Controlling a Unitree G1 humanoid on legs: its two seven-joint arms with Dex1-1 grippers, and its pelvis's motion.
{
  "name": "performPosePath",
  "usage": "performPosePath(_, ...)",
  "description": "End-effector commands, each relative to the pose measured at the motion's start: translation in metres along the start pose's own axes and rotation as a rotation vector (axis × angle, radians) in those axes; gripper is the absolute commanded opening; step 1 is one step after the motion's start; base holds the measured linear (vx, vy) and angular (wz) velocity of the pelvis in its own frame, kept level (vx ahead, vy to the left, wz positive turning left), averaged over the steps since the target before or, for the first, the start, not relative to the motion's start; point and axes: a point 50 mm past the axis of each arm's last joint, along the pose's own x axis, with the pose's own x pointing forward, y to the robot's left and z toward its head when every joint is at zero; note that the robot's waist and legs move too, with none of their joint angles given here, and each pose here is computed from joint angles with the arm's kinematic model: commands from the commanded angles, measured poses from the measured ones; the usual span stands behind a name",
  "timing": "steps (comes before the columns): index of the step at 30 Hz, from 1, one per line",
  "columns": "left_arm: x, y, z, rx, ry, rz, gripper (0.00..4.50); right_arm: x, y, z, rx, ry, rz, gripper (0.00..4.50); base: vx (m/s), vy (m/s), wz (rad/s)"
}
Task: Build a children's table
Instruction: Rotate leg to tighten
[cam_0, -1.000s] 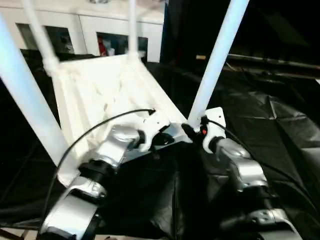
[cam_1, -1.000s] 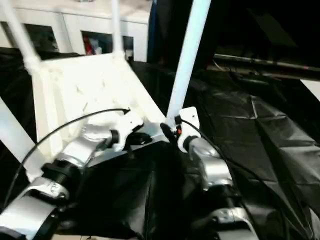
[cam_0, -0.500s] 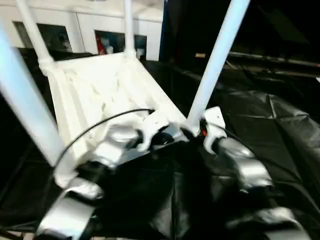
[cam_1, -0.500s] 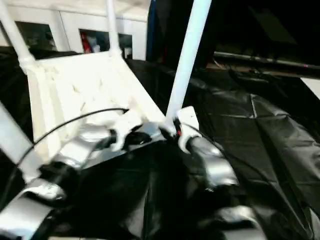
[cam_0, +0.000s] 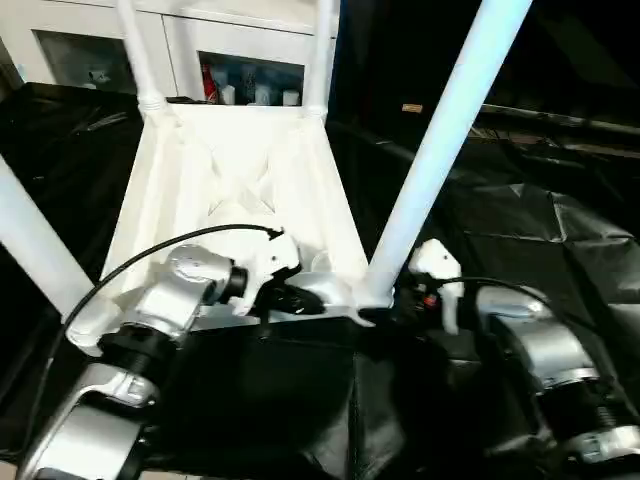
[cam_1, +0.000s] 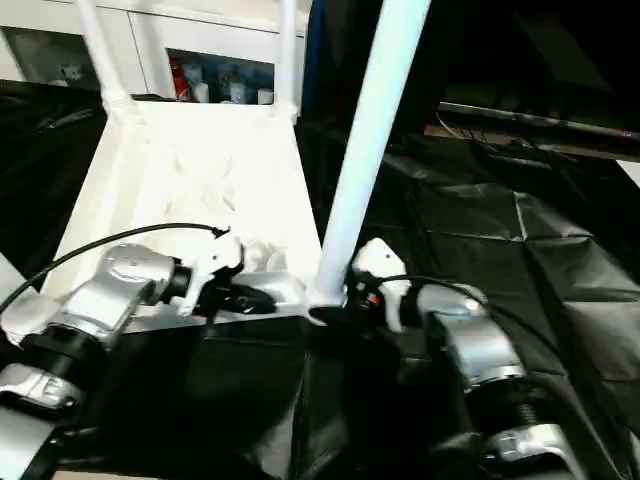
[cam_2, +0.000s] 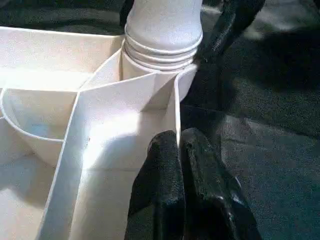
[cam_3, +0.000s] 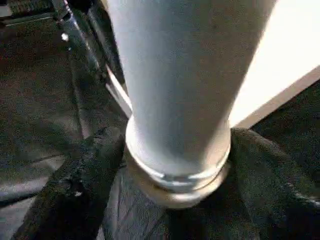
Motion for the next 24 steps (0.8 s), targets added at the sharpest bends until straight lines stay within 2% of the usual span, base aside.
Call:
performPosePath(1,0.007,-0.005,-0.002,-0.016,-0.011,-0.043,0.00,0.002,0.003,0.004,0.000,-0.010,0.034,3.04,0.000,0.000,0.00)
performPosePath(7,0.009,-0.006,-0.002,-0.020,-0.018,-0.043,0.00,0.008,0.010,0.000,0.029,-0.028,0.053,2.76,0.000,0.000,0.00)
performPosePath(11,0.012,-0.006,-0.002,-0.019,-0.027,-0.030,0.00,0.012,0.014,-0.002,0.063,-0.058,0.039,2.76,0.000,0.000,0.00)
performPosePath(14,0.021,-0.002,0.002,-0.021,-0.044,0.042,0.00,0.019,0.015,-0.006,0.103,-0.076,-0.039,2.76,0.000,0.000,0.00)
performPosePath(18,0.042,0.006,0.009,-0.036,-0.046,0.184,0.00,0.035,0.014,-0.010,0.161,-0.083,-0.216,2.76,0.000,0.000,0.00)
performPosePath(21,0.060,0.005,0.017,-0.045,-0.059,0.230,0.00,0.046,0.012,-0.009,0.232,-0.116,-0.335,2.75,0.000,0.000,0.00)
performPosePath(24,0.079,0.000,0.027,-0.051,-0.076,0.254,0.00,0.054,0.004,-0.008,0.292,-0.131,-0.499,2.75,0.000,0.000,0.00)
